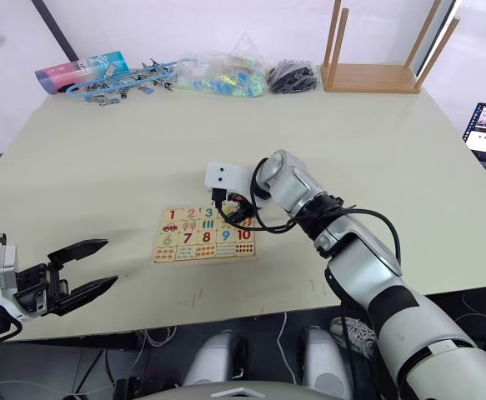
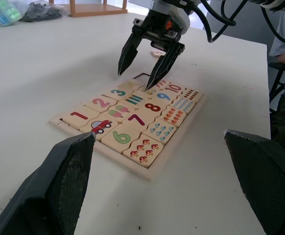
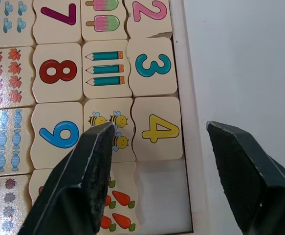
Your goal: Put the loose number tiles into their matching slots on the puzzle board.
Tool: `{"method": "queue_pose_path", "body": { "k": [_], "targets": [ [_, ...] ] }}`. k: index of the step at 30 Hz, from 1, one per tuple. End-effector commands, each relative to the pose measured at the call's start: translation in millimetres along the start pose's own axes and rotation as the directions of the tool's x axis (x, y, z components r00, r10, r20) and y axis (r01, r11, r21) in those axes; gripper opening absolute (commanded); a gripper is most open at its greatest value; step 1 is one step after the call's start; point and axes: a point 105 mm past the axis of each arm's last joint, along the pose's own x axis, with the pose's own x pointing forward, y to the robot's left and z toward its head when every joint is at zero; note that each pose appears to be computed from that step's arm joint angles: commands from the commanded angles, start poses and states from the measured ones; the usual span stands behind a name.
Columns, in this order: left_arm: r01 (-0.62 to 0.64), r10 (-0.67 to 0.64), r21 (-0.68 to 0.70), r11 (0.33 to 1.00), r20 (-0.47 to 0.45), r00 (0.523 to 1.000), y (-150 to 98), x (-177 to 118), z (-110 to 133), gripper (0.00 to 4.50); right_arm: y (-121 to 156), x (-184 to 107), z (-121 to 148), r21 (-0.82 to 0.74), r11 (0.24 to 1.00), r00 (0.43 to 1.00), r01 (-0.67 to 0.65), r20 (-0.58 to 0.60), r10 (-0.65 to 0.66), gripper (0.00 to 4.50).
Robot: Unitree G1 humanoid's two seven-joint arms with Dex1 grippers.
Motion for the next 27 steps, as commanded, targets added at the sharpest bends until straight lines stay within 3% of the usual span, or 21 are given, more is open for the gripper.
{"method": "queue_pose_path", "body": {
  "k": [1,10,12,15,22,24,27],
  "targets": [
    [-0.012,0.012,0.038,0.999,0.003,1.0,2.1,-4.6,6.9,4.5,-7.6,-12.0,10.6,-0.026,0.999,0.999,0.024,0.033,-0.024,3.14],
    [-0.093,0.093,-0.004,0.996,-0.05,0.994,10.0,-3.5,-2.4,4.5,-7.1,-46.4,-1.7,0.022,0.999,0.987,0.044,0.153,-0.046,3.14],
    [-0.11,0.108,-0.028,0.994,-0.061,0.992,13.4,-4.3,-3.3,4.5,-3.5,-58.9,-1.9,0.041,0.997,0.964,0.06,0.257,-0.069,3.14],
    [-0.141,0.139,-0.02,0.99,-0.072,0.988,18.2,-5.5,-4.3,4.5,-0.4,-71.1,-8.3,0.068,0.993,0.94,0.098,0.321,-0.115,3.14],
    [-0.22,0.222,0.026,0.975,-0.075,0.972,29.5,-7.5,-7.6,4.5,14.4,-105.3,-28.5,0.152,0.968,0.856,0.202,0.452,-0.25,3.14],
    [-0.225,0.226,0.016,0.974,-0.086,0.97,30.4,-8.5,-9.8,4.5,19.2,-123.6,-31.9,0.206,0.955,0.787,0.211,0.544,-0.291,3.14],
    [-0.213,0.212,0.0,0.977,-0.089,0.973,29.6,-8.5,-11.4,4.5,20.9,-144.1,-55.0,0.288,0.917,0.742,0.275,0.543,-0.393,3.14]
  ]
}}
